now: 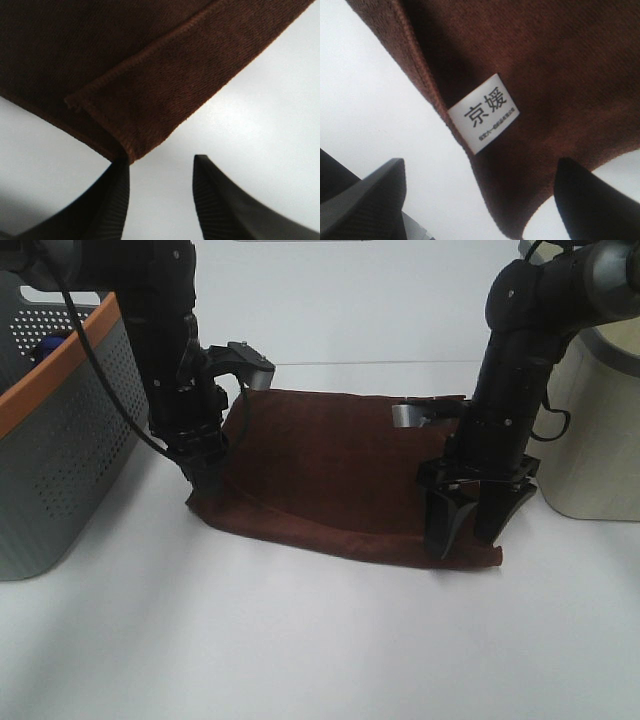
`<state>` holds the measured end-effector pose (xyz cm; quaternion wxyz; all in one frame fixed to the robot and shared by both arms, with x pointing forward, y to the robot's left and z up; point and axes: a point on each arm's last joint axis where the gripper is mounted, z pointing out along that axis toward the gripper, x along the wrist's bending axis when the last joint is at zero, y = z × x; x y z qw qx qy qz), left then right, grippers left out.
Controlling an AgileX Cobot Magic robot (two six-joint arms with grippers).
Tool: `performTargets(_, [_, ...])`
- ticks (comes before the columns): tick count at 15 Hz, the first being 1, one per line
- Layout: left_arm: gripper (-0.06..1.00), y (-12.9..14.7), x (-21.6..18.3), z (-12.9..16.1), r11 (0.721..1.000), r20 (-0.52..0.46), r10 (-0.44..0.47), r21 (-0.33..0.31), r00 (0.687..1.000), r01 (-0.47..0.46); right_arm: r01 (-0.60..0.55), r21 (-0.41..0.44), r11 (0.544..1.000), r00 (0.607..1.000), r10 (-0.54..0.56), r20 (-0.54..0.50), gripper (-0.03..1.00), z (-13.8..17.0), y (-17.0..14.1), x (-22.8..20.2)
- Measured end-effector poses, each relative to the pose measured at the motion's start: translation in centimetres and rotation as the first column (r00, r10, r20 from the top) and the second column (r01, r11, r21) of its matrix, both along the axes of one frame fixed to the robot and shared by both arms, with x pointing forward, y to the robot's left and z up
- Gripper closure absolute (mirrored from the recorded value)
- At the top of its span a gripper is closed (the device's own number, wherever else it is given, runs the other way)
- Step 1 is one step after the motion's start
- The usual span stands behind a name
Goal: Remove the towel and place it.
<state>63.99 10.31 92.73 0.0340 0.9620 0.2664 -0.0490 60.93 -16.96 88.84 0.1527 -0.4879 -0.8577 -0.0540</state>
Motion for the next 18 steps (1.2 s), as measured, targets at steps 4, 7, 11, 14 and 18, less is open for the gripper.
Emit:
performTargets(4, [0.48, -0.1, 0.1, 0.1, 1.000, 0.015, 0.021, -0.006, 1.000, -0.021, 0.048, 0.032, 0.998, 0.991, -0.052, 0.123, 0.16, 5.2, 0.1, 0.3])
performTargets(7, [0.26, -0.1, 0.2, 2.2, 0.998, 0.082, 0.053, -0.042, 0.995, -0.050, 0.079, 0.032, 0.996, 0.973, -0.084, 0.216, 0.16, 9.2, -0.4, -0.3])
performTargets(11, [-0.03, -0.1, -0.4, 6.6, 0.990, 0.165, 0.079, -0.125, 0.983, -0.059, 0.120, 0.071, 0.990, 0.937, -0.137, 0.321, 0.16, 14.1, -0.8, -1.6])
performTargets(14, [-0.04, 0.1, -0.9, 10.0, 0.981, 0.226, 0.121, -0.175, 0.967, -0.082, 0.156, 0.109, 0.982, 0.894, -0.187, 0.406, 0.16, 18.3, -1.4, -3.2])
performTargets(18, [-0.04, 0.6, -2.1, 17.1, 0.931, 0.320, 0.294, -0.310, 0.901, -0.193, 0.313, 0.113, 0.943, 0.789, -0.324, 0.522, 0.16, 23.1, -3.3, -5.7])
